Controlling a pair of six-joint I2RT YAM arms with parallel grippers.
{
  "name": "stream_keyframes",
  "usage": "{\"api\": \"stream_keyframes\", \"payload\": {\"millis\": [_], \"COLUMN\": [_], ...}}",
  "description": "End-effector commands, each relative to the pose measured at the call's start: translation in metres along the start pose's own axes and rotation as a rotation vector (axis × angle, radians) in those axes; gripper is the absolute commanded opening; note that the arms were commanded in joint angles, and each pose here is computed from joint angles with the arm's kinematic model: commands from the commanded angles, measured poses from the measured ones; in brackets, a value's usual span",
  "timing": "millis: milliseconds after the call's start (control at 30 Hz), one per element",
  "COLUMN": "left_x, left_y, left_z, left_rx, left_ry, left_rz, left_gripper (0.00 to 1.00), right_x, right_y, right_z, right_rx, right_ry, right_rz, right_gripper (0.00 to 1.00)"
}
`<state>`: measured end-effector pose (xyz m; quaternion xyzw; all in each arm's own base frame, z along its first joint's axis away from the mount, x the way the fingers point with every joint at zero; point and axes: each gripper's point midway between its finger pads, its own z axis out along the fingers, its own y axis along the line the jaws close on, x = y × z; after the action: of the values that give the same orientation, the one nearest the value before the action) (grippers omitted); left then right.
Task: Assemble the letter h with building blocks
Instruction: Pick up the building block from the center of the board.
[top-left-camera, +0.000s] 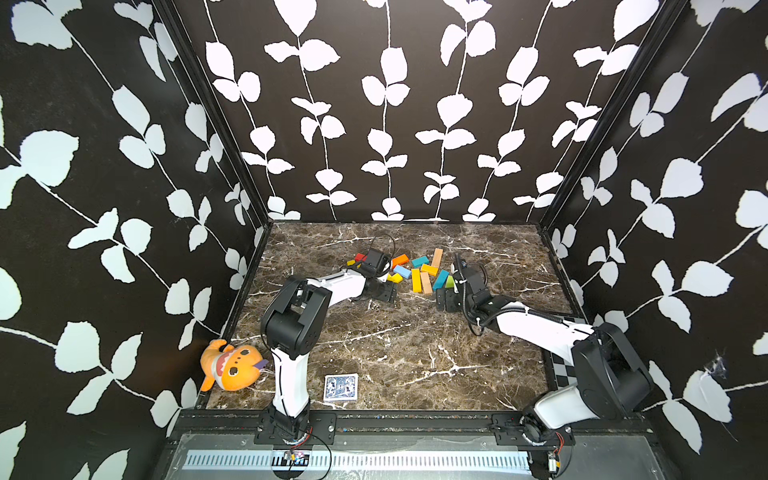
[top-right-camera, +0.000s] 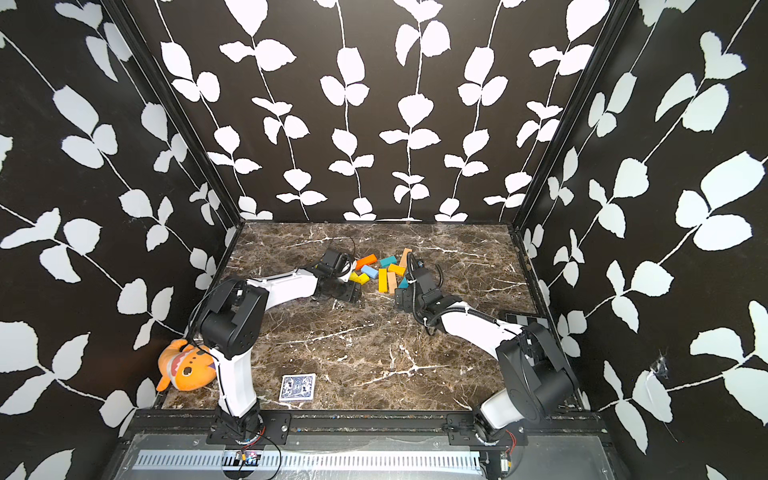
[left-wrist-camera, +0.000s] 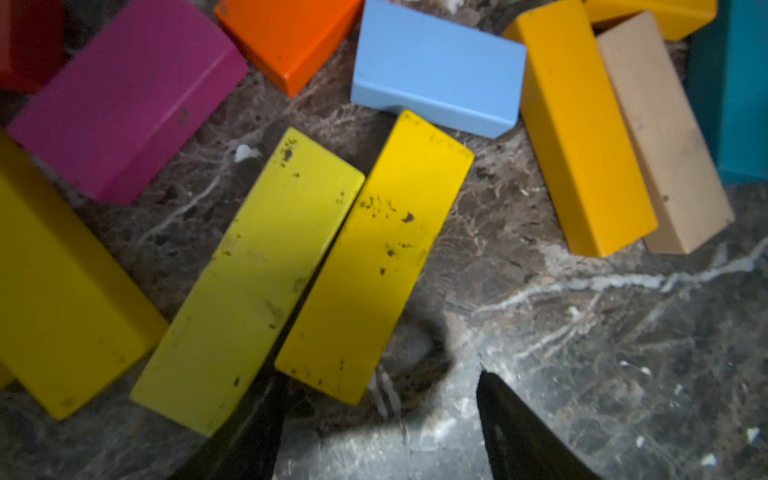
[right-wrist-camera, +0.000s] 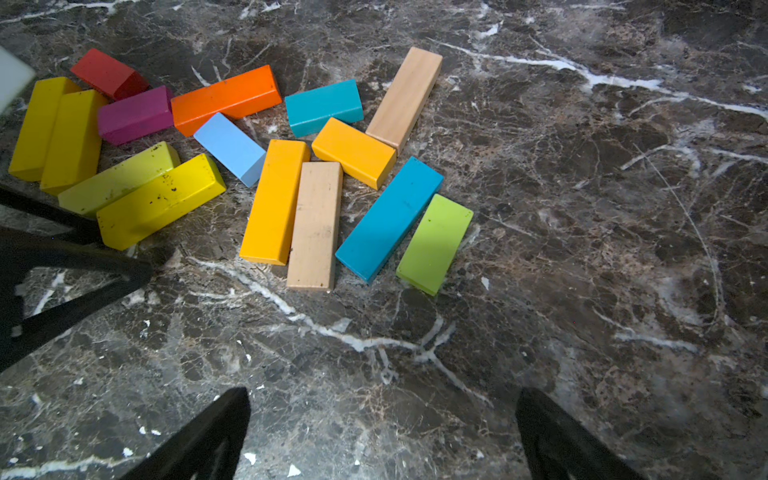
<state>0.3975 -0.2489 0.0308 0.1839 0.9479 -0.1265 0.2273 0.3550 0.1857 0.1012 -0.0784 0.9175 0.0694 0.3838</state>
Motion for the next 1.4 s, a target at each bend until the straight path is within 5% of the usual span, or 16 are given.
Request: {"api": "stream_keyframes", "payload": {"millis": [0, 267, 933, 1367], "left_x": [-0.003, -0.021, -0.016, -0.031], "left_y": [0.012, 0.006, -0.005, -0.018], "left_z": [0.006, 0.011, 0.022, 0.015], "left_rx": [-0.061, -0.057, -0.217, -0.176], "left_ry": [0.020, 0.007, 0.049, -0.004], "left_rz": [0.014, 0.055, 0.213, 0.147], "left_gripper": [0.76, 0.76, 0.53, 0.25], "right_x": [-0.004, -0.006, -0.004, -0.003], "right_y": [-0.001, -0.002, -0.010, -0.018], "right_z": [-0.004, -0.006, -0.009, -0.008], "right_rx": [0.002, -0.001, -0.010, -0.001], "right_ry": [-0.031, -0.044, -0.062, -0.068], "right_rz": [0.016, 0.023, 0.089, 0.120], "right_gripper": [0.99, 0.99, 0.99, 0.99]}}
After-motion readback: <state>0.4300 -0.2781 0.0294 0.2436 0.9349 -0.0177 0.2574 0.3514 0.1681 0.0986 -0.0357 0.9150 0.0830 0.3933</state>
